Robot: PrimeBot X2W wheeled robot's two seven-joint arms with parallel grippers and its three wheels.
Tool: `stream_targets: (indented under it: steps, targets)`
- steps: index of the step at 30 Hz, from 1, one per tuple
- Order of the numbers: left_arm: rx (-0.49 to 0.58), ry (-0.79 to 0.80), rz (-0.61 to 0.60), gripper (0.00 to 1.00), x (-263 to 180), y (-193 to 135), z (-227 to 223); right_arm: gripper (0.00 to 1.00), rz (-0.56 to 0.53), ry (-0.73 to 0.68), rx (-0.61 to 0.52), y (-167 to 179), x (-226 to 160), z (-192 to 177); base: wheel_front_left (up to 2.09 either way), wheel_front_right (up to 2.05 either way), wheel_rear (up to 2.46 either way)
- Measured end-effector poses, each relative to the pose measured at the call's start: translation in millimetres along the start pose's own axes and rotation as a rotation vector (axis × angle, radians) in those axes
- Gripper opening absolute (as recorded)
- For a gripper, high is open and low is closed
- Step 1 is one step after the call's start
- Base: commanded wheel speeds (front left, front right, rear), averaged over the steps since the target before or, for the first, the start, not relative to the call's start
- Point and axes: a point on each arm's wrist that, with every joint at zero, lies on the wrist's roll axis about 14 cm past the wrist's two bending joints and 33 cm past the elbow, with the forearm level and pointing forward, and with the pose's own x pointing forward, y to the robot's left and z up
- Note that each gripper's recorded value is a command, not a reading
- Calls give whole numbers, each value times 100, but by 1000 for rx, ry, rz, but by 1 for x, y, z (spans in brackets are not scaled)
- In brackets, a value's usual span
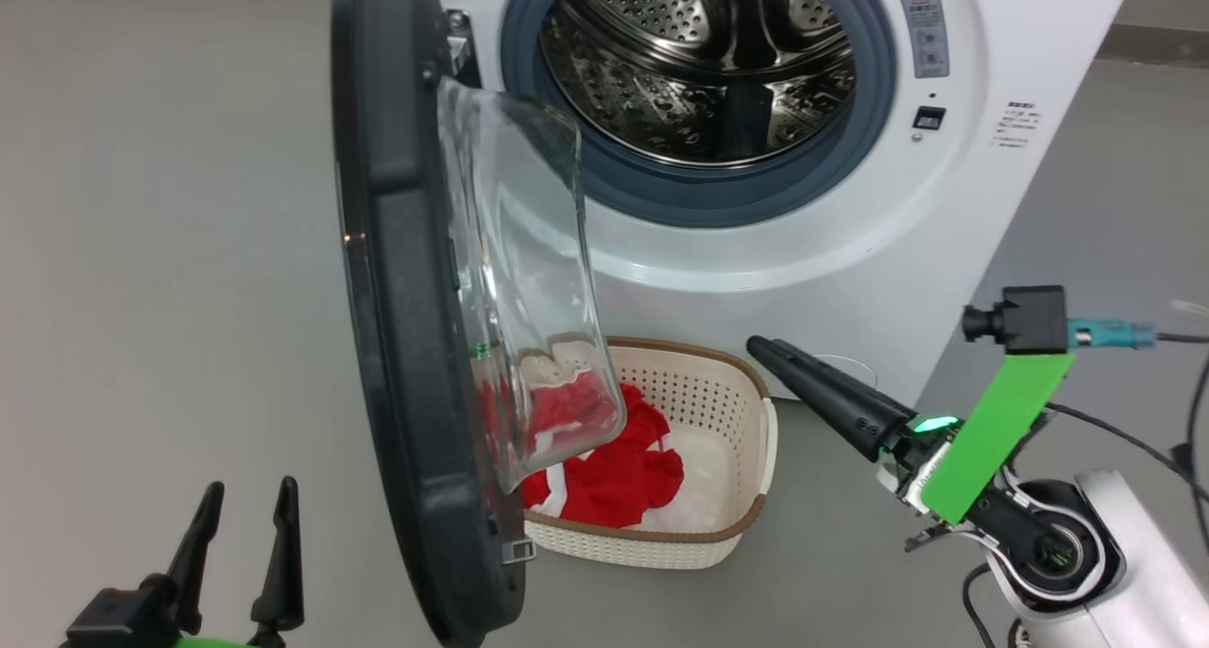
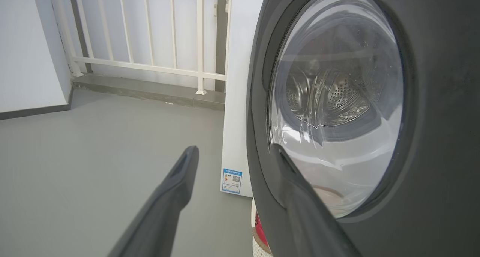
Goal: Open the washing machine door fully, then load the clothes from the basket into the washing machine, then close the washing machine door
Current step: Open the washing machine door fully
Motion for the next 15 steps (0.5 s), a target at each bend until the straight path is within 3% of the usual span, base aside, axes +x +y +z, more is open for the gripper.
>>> stream_targets:
  steps: [7,15]
  targets:
    - [-4,-4,-38,100,8,-12,0,100,-111,-144,-187,-18,-25,13,0,0,0]
    - [-7,11,-46,100,12,-16,-5,100,-236,-275,-572,-52,-46,26,0,0,0]
